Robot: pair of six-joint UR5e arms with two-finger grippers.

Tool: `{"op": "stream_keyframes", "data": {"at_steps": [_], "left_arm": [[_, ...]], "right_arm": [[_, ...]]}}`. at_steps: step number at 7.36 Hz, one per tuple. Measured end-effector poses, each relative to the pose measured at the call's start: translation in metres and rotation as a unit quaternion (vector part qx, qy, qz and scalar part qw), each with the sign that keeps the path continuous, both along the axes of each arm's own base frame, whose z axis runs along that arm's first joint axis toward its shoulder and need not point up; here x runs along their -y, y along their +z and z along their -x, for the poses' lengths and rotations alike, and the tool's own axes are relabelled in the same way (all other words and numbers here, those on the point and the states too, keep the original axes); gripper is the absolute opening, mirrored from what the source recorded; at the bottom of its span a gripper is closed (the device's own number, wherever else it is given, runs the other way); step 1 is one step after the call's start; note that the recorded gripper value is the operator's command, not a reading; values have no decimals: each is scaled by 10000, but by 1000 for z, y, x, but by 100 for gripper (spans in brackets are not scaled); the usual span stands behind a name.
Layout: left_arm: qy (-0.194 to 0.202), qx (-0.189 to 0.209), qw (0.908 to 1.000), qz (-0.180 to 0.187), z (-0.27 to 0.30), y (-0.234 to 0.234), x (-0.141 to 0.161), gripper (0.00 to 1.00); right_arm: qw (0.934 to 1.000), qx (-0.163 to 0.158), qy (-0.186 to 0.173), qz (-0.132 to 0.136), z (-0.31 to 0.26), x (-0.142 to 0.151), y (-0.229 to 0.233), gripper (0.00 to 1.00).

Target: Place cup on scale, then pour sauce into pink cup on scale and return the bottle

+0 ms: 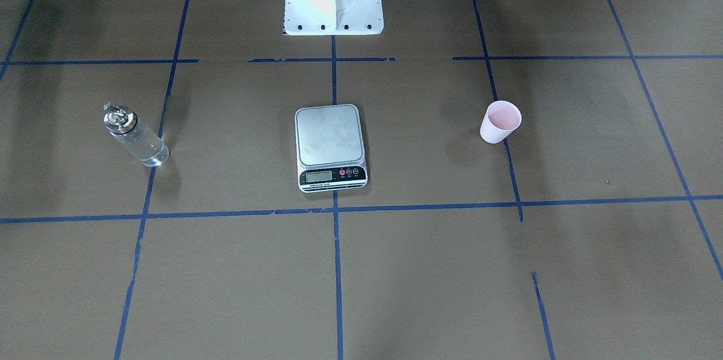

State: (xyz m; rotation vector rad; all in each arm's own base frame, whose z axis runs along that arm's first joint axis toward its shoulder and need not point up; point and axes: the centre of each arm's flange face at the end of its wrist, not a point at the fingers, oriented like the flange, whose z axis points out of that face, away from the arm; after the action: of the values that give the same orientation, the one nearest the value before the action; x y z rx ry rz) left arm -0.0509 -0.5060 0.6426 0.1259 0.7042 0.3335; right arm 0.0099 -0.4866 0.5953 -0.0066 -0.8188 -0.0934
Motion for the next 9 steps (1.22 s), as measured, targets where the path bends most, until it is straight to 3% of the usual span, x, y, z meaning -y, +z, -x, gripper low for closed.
{"op": "stream_keyframes", "data": {"at_steps": [5,7,9], "left_arm": [[36,-179,9995,-253,-7,-24,4,100],[-162,-915,9956,-148,-33,-54,5,100],[-317,-1298,9907,264,-113,-123,-2,99]], "right_arm": [[9998,24,0,-187,1,5,-7,100],[9980,94,-18,-627,1,4,-15,100],[9951,157,-33,-980,2,-4,-12,100]]}}
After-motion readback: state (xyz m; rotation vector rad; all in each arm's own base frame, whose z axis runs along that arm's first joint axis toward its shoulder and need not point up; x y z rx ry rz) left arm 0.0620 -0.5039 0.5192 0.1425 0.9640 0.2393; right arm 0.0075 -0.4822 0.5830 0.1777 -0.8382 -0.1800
